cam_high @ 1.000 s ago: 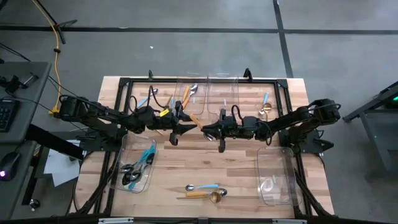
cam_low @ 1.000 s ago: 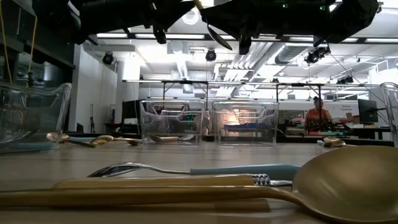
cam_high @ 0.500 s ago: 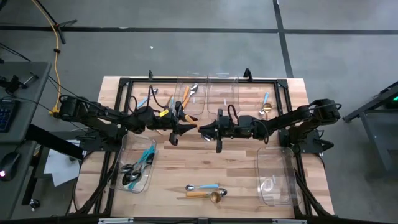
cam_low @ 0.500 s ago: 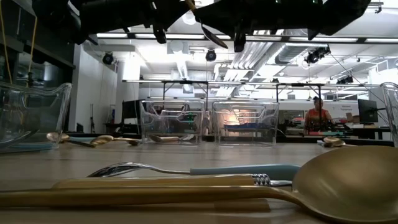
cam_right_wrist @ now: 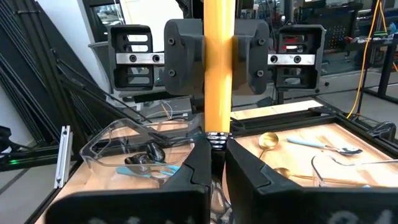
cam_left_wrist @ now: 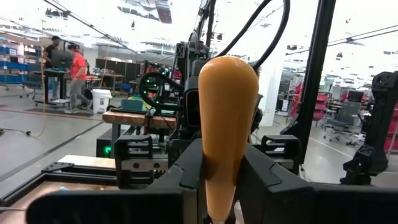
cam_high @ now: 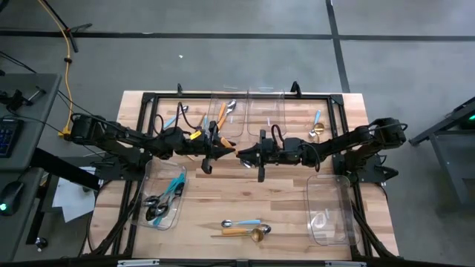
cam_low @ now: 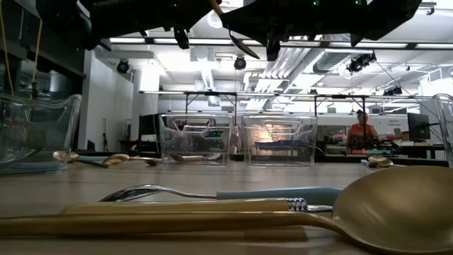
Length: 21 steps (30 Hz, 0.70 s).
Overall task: Sort silverware by color (type)
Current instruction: Put the yellow spoon into the top left transparent bin
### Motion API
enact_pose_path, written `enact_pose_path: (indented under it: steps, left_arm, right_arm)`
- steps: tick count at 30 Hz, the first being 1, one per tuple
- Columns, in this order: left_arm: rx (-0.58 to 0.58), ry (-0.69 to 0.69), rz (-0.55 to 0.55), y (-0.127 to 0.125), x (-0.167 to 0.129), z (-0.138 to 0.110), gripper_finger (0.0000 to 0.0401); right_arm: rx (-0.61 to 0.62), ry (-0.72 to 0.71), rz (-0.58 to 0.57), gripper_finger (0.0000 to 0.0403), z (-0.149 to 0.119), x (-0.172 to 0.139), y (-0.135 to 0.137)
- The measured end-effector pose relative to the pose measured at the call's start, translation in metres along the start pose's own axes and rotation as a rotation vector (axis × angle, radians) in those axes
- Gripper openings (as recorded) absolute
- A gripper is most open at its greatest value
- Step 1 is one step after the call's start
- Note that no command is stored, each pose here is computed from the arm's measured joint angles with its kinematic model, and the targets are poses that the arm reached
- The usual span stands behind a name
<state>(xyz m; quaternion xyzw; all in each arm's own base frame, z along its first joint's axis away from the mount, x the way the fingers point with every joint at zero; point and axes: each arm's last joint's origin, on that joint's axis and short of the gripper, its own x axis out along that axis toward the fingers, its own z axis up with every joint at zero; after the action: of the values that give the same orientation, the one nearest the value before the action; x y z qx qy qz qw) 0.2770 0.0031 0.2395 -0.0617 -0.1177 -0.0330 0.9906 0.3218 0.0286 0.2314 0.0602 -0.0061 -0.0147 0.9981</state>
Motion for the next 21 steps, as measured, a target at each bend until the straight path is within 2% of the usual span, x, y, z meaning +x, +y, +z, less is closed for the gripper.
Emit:
enact_pose_path:
  steps: [8, 15, 21]
  left_arm:
    - [0.028, 0.012, 0.028, 0.001, 0.0, -0.001, 0.0043]
    - [0.068, 0.065, 0.099, 0.004, -0.007, 0.003, 0.0043]
    - [0.123, 0.146, 0.17, 0.005, -0.015, 0.007, 0.0043]
  right_arm:
    - [-0.004, 0.007, -0.009, 0.0074, 0.0, 0.0, 0.0]
    - [-0.075, 0.088, -0.173, 0.012, 0.004, -0.01, -0.005]
    - [-0.153, 0.195, -0.268, 0.0132, 0.004, -0.021, -0.005]
